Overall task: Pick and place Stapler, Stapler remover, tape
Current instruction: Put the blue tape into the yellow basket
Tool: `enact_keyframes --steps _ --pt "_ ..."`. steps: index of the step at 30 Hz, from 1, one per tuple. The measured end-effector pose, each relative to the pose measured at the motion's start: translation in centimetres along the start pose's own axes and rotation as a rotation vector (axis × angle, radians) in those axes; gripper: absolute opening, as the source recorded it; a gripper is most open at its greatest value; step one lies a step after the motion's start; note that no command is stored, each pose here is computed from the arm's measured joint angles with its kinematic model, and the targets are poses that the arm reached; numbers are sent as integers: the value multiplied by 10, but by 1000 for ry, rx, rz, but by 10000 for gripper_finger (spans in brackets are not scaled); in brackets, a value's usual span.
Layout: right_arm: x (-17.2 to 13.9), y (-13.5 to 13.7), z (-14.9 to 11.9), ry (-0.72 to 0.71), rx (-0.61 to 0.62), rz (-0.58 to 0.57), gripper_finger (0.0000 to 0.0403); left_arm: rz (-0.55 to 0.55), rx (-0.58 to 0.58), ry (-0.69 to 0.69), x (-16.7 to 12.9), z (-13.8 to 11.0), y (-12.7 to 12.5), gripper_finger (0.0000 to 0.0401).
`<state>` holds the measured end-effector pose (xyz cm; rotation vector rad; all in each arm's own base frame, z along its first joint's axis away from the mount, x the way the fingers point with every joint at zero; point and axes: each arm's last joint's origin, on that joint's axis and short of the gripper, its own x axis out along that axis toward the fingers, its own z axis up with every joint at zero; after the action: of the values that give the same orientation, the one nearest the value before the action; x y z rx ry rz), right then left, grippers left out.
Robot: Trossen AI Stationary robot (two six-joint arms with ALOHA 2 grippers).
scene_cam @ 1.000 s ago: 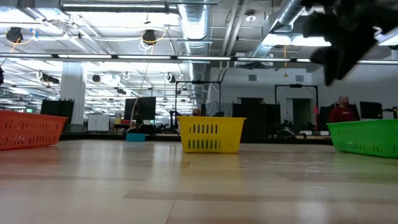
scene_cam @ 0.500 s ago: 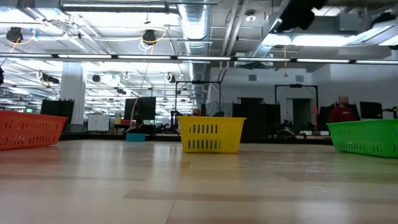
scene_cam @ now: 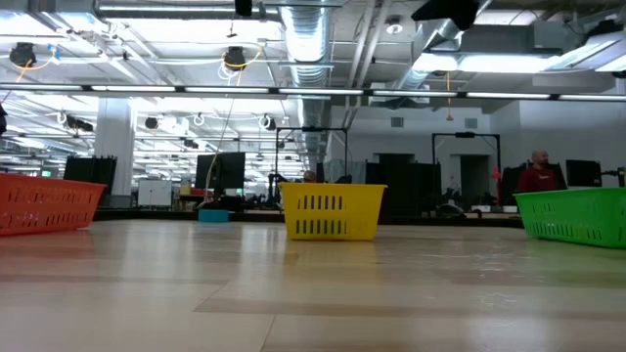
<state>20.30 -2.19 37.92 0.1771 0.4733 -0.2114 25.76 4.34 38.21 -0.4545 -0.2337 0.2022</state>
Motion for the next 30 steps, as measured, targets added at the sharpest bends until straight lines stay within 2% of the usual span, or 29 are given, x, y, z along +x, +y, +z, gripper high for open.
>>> enact_keyframes --steps 4,11,21,24,30 --pt "0 -7 1 0 21 -6 246 77 61 71 0 0 20 278" --pt "1 -23 3 0 68 -27 247 262 112 243 -6 -3 63 280" --pt "-1 -44 4 15 110 -6 247 392 325 327 -16 6 96 280" --pt "-2 -50 2 36 129 9 247 428 354 377 -20 6 104 281" --pt "-4 -60 0 51 118 -35 247 504 353 451 -29 5 117 295"
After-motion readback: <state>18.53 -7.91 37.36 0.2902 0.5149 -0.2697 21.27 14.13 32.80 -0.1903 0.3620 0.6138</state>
